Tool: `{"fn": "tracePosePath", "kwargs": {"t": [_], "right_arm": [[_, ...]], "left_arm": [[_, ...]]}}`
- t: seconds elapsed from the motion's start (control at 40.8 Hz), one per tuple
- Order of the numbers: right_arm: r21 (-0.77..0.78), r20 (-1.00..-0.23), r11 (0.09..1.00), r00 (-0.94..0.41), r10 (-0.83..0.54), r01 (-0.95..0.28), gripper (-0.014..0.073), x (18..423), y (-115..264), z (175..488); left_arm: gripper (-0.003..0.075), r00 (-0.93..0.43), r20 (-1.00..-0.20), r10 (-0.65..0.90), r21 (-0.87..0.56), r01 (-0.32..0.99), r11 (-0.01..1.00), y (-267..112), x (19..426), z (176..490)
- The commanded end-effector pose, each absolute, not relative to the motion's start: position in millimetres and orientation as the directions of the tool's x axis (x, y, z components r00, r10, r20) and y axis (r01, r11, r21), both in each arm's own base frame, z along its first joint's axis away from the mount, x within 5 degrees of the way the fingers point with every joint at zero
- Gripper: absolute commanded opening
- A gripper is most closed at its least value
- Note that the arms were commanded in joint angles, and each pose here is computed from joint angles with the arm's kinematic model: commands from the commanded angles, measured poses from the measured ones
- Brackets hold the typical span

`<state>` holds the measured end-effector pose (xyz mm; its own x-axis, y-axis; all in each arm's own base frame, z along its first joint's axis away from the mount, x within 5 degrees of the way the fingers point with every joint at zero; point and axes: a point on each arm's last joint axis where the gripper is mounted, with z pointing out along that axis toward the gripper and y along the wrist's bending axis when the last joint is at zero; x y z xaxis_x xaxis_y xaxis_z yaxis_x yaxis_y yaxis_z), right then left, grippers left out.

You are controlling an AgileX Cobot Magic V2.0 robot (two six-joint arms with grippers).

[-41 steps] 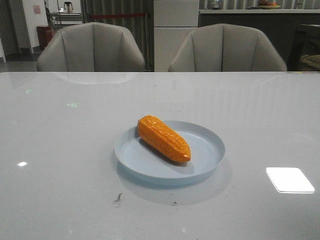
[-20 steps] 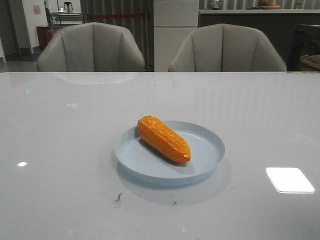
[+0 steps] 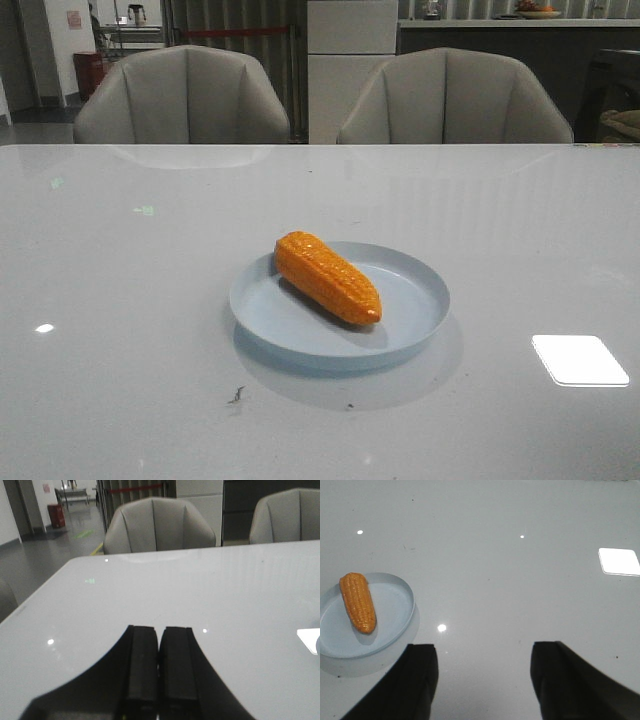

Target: Place corn on plate with both arms

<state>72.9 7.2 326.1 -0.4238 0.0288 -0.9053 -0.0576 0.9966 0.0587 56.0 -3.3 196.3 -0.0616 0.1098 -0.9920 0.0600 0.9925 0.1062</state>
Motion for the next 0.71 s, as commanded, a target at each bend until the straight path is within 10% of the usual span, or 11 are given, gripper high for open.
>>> {"fn": "tracePosePath", "kwargs": {"t": [0.0, 0.686], "right_arm": [[0.060, -0.940, 0.997, -0.339, 0.039, -0.052, 0.0515, 75, 7, 339], [0.016, -0.959, 0.999, -0.284, 0.004, -0.039, 0.0505, 61, 4, 338]], "left_arm": [[0.0094, -0.058, -0.993, 0.103, 0.100, 0.058, 0.993, -3, 56, 186], [0.0094, -0.069, -0.992, 0.104, 0.100, 0.060, 0.993, -3, 56, 185]]}}
